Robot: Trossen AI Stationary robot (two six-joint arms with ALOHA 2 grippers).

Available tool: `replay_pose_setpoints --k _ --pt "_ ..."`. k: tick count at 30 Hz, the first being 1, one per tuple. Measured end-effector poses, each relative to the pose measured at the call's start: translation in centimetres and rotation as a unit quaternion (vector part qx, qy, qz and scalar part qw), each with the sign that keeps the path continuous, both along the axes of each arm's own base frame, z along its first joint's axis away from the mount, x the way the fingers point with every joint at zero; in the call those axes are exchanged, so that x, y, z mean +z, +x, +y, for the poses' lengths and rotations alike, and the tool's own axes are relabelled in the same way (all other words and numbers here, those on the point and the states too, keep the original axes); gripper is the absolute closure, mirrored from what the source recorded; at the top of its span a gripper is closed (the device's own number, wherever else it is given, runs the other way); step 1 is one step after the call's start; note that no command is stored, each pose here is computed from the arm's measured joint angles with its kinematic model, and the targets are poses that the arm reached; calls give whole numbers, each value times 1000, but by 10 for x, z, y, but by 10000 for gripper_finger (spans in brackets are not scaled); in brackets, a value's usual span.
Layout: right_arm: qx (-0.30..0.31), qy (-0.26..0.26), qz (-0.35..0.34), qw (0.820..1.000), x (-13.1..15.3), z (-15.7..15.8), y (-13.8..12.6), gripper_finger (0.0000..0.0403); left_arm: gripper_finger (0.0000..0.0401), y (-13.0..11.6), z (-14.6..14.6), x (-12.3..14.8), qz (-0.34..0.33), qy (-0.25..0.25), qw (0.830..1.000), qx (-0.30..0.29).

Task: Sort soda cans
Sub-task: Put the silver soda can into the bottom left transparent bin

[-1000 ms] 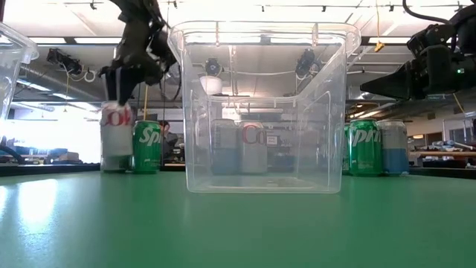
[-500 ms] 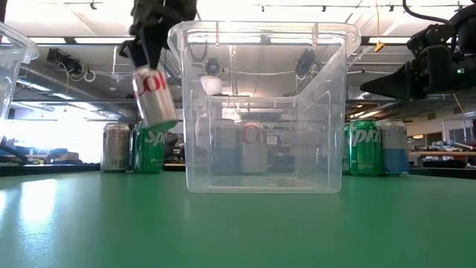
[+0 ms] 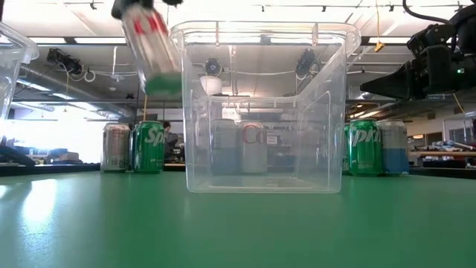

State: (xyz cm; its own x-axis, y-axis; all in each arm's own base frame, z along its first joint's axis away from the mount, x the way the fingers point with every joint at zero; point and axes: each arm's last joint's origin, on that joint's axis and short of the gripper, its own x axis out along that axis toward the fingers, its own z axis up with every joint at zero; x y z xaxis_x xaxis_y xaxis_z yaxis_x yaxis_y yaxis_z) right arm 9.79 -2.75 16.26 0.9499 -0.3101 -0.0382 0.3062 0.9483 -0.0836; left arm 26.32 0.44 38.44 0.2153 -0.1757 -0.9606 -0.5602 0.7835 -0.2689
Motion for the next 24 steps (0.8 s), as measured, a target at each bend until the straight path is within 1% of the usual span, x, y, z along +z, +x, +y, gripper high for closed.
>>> replay_pose_setpoints --k 3,8,14,19,24 --pt "0 0 0 1000 0 0 0 402 172 -1 -24 4 -1 -15 1000 -11" --pt "0 0 0 1000 0 0 0 402 172 -8 -64 9 9 -45 999 -13" --pt "0 0 0 1000 0 0 0 402 172 -22 -107 10 41 -67 997 16" --pt "0 0 0 1000 0 0 0 402 172 -35 -132 13 64 -85 993 43" --pt "0 0 0 1000 0 0 0 402 172 -44 -141 30 59 -122 988 78"
